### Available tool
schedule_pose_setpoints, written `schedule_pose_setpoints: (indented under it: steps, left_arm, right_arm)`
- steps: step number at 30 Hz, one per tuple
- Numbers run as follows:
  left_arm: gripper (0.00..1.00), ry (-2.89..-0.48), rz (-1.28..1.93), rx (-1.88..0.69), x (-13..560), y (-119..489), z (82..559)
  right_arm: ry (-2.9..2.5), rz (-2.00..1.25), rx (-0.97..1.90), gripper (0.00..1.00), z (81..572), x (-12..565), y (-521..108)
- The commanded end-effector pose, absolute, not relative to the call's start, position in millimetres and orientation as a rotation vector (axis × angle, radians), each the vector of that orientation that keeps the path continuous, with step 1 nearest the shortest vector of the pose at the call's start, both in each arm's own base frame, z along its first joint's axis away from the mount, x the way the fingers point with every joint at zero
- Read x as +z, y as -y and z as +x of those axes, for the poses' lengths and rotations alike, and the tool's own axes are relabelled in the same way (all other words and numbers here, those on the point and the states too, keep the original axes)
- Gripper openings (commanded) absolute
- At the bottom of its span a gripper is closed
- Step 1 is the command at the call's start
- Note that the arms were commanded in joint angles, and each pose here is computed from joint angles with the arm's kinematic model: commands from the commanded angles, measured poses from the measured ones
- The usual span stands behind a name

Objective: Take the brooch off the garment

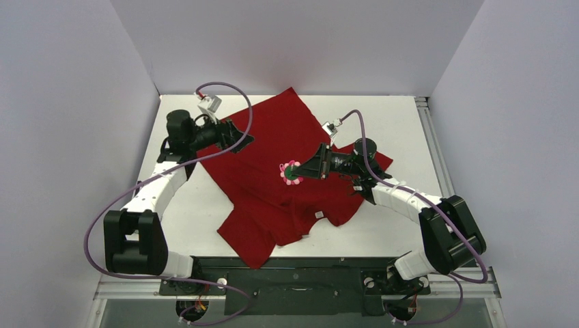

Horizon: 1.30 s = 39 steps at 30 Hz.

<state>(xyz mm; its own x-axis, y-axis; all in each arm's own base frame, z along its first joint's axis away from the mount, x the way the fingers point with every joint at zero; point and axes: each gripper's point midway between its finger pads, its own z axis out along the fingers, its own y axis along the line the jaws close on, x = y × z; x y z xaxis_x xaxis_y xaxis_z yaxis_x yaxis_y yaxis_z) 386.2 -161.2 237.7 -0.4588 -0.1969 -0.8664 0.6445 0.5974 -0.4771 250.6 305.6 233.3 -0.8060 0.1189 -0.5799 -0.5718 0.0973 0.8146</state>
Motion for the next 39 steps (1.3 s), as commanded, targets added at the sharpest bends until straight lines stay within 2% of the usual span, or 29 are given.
schedule_pose_setpoints:
  steps: [1,3,5,12,17,19,21,39]
  left_arm:
    - [0.96,-1.879,0.659,-0.592,225,150,383]
    - [0.96,-1.895,0.745,-0.522,223,155,380]
    - [0.96,-1.899,0.81,-0.609,222,169,364]
    - [0.96,-1.794,0.923,-1.086,231,234,305]
    - [0.96,-1.663,0.78,-1.445,257,260,285]
    - [0.96,-1.513,0.779,-1.478,276,265,283]
    - [0.96,-1.497,0.771,-1.514,274,270,277]
    - [0.98,-1.613,0.802,-1.471,243,300,275]
  right_arm:
    - [-1.817,-0.483,1.75,0.0,253,243,-300]
    - [-1.828,-0.468,1.746,0.0,255,241,-298]
    - [-1.836,-0.451,1.747,0.0,257,240,-297]
    - [-1.829,-0.409,1.763,0.0,262,242,-296]
    - [-1.831,-0.403,1.768,0.0,261,241,-298]
    - [-1.831,-0.403,1.767,0.0,261,241,-298]
    - [-1.832,-0.405,1.765,0.0,261,241,-298]
    - [-1.853,-0.375,1.78,0.0,265,233,-300]
